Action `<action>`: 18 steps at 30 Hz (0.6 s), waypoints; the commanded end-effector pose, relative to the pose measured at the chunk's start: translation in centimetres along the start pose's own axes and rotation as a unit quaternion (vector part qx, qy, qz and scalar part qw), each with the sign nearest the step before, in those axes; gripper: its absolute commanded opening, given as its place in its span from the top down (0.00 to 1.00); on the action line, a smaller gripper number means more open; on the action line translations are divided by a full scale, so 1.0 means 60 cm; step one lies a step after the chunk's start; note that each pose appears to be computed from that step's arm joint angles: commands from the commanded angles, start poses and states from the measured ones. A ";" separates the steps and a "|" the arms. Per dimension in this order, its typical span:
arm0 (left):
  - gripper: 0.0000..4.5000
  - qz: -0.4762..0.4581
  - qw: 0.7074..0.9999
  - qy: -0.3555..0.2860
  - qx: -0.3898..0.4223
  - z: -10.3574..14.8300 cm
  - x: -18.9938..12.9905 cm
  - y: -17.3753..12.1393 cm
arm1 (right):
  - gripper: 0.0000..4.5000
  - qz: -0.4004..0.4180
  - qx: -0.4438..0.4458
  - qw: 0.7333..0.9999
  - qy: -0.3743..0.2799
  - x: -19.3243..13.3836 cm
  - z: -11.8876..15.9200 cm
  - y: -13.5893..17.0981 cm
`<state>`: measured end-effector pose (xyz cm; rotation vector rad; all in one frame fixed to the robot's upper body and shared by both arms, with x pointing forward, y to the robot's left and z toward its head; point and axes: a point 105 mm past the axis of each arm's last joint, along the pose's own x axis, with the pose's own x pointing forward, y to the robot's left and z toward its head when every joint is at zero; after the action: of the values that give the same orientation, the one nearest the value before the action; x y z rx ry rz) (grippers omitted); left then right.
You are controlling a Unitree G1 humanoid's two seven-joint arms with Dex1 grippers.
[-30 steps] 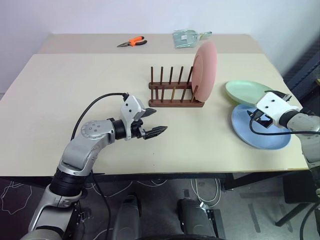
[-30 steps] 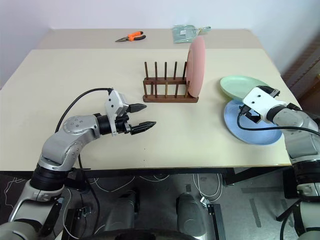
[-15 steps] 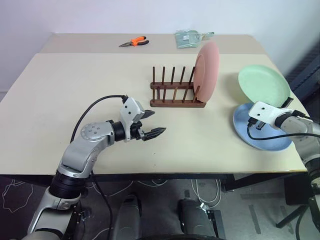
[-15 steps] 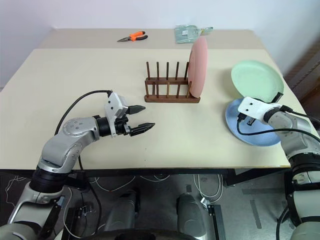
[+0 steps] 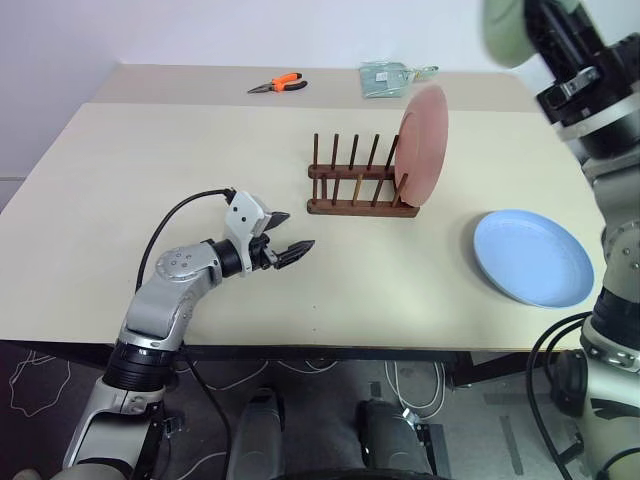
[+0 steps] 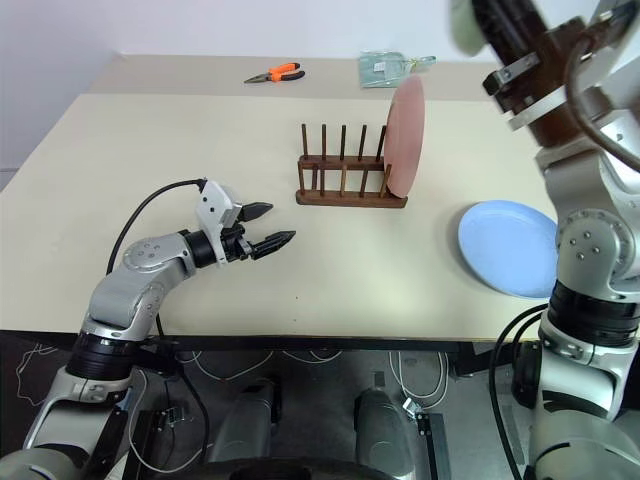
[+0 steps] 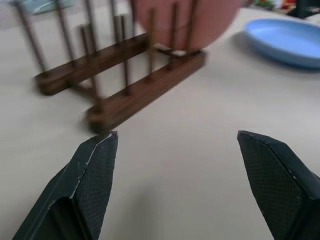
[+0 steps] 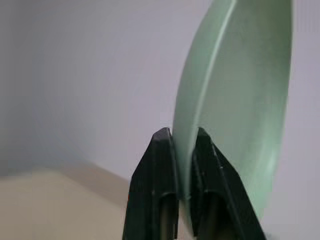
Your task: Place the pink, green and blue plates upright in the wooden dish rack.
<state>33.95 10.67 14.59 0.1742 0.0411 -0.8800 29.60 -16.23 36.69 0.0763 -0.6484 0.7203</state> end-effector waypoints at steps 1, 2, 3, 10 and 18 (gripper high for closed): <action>0.13 0.021 0.999 -0.020 0.033 0.017 -0.012 0.018 | 1.00 0.048 0.084 0.995 -0.014 0.020 0.001 0.056; 0.13 0.029 0.999 -0.018 0.036 0.014 -0.017 0.026 | 1.00 0.048 0.103 0.994 -0.002 0.025 -0.016 0.066; 0.13 0.035 0.999 -0.017 0.038 0.012 -0.020 0.030 | 1.00 0.047 0.115 0.992 0.007 0.028 -0.028 0.073; 0.13 0.054 0.998 -0.007 0.037 0.000 -0.045 0.045 | 1.00 -0.035 0.123 0.986 0.106 0.034 -0.152 0.063; 0.13 0.042 0.999 -0.006 0.032 -0.002 -0.035 0.031 | 1.00 -0.058 0.132 0.977 0.157 0.029 -0.215 0.049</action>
<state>34.25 13.97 13.66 0.2052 0.0439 -0.7827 35.52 -9.26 26.05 0.2459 -0.1998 0.6885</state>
